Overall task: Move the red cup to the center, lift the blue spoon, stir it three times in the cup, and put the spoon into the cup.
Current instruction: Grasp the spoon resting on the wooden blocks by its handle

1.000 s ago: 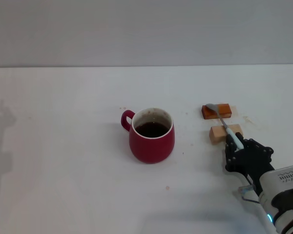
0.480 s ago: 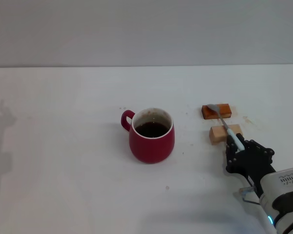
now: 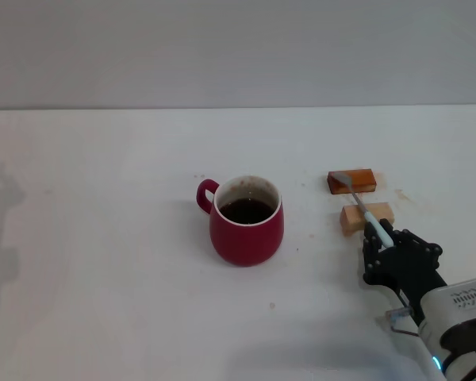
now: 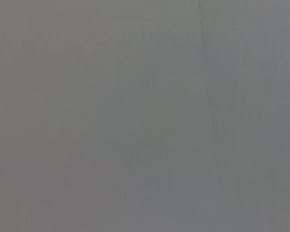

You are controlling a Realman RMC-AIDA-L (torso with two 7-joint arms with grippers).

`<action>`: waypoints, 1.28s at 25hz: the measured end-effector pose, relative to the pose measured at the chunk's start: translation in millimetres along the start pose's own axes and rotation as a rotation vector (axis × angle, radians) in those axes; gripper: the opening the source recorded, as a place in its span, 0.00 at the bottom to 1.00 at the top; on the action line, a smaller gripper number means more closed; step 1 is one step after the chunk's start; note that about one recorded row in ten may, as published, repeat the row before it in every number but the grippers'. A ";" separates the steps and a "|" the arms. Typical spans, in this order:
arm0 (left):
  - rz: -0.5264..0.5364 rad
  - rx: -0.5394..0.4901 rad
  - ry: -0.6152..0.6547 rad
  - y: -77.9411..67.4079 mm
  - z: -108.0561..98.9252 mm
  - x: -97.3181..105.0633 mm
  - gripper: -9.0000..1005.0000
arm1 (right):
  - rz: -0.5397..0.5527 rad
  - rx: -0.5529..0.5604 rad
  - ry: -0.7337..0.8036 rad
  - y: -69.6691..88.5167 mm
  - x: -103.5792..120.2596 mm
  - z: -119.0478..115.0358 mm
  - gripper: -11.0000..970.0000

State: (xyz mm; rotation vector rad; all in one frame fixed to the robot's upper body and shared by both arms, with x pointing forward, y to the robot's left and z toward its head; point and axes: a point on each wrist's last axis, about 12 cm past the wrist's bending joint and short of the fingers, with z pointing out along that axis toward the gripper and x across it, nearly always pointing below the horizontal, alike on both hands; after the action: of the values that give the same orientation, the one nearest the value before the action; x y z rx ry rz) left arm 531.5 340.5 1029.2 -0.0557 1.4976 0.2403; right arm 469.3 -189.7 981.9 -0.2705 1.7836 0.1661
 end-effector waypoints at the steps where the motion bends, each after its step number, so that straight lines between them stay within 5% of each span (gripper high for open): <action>1: 0.000 0.000 0.000 0.0 0.2 -0.1 0.16 | -0.009 0.001 0.000 0.2 -0.1 0.1 0.18; 32: 0.000 0.000 0.004 0.3 -0.1 0.5 0.16 | -0.060 0.027 -0.021 -1.7 -5.2 2.3 0.18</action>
State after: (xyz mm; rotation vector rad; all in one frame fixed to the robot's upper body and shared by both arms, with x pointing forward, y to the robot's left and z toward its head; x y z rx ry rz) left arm 531.4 340.8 1028.8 -0.0562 1.5017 0.2405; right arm 473.0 -190.2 986.5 -0.3018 1.7534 0.1013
